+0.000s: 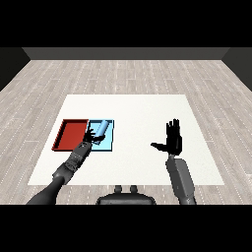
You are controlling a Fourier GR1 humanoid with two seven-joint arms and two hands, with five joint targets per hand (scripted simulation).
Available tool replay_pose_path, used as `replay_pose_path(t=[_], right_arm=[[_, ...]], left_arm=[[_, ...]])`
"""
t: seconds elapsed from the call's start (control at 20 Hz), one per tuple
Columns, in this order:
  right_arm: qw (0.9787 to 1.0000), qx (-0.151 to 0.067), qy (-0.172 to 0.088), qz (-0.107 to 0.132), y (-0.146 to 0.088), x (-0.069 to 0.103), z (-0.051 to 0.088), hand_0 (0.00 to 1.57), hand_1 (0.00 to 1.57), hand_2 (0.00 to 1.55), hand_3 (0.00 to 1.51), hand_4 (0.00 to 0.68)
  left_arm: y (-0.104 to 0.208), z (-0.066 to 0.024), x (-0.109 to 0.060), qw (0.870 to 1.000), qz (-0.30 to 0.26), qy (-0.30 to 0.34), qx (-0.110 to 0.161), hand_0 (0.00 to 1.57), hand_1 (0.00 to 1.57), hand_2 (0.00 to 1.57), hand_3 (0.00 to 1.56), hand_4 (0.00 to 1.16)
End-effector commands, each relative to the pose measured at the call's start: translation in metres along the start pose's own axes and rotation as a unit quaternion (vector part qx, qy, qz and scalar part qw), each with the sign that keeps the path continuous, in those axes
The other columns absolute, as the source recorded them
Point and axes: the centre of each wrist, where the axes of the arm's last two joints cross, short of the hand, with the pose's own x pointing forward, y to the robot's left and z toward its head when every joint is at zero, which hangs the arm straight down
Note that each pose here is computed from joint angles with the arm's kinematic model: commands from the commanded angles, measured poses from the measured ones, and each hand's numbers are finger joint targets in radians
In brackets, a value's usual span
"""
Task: Pick the blue can and put it in the blue box
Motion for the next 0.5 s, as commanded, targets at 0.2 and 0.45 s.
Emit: replay_pose_path(t=[0.2, 0.45], right_arm=[[0.9999, 0.001, -0.012, -0.005, -0.015, 0.015, 0.014, 0.00, 0.00, 0.00, 0.00, 0.000], [0.9999, 0.000, -0.011, -0.006, 0.000, 0.003, 0.000, 0.00, 0.00, 0.00, 0.00, 0.000]], left_arm=[[0.003, -0.0025, 0.010, 1.000, -0.019, 0.005, 0.001, 0.00, 0.00, 0.00, 0.00, 0.00], [-0.001, 0.0002, 0.013, 0.996, 0.038, -0.061, 0.049, 0.00, 0.00, 0.00, 0.00, 0.00]])
